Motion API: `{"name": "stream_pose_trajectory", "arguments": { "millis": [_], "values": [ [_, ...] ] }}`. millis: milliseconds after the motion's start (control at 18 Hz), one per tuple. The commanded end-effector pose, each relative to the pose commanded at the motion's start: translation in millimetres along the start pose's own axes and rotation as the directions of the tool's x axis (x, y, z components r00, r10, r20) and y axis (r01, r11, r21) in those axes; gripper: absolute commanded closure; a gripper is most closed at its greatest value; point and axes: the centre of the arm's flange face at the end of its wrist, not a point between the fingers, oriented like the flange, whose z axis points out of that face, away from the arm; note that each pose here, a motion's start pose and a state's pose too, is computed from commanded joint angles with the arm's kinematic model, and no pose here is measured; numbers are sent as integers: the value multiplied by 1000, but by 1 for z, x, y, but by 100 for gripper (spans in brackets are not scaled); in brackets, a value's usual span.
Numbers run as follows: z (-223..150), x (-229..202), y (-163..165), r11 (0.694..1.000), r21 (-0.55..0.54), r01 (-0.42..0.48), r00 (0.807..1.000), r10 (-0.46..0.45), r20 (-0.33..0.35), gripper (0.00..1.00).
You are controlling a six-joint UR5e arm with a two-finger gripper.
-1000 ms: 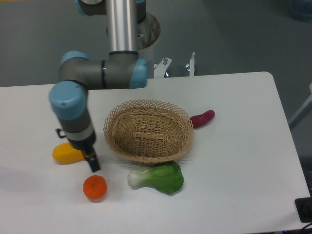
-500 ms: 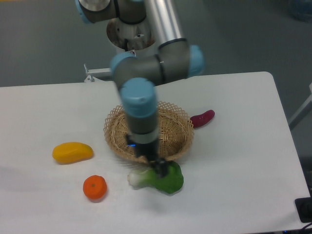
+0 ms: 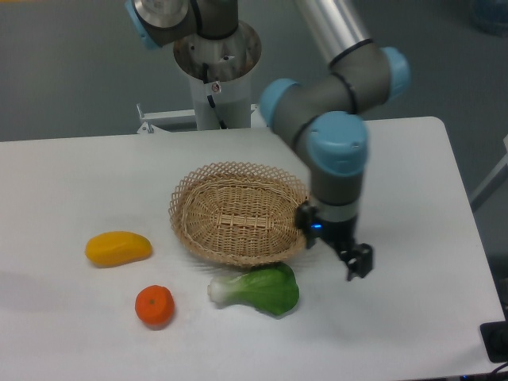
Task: Place the mango on the table
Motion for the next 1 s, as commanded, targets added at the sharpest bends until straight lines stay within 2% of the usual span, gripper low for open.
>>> {"name": "stream_pose_trajectory", "arguments": {
  "millis": [611, 1000],
  "values": [
    [7, -57, 90, 999, -20, -38, 999, 38, 0, 0],
    [10, -71, 105, 999, -24, -31, 1000, 31, 3, 0]
  ]
}}
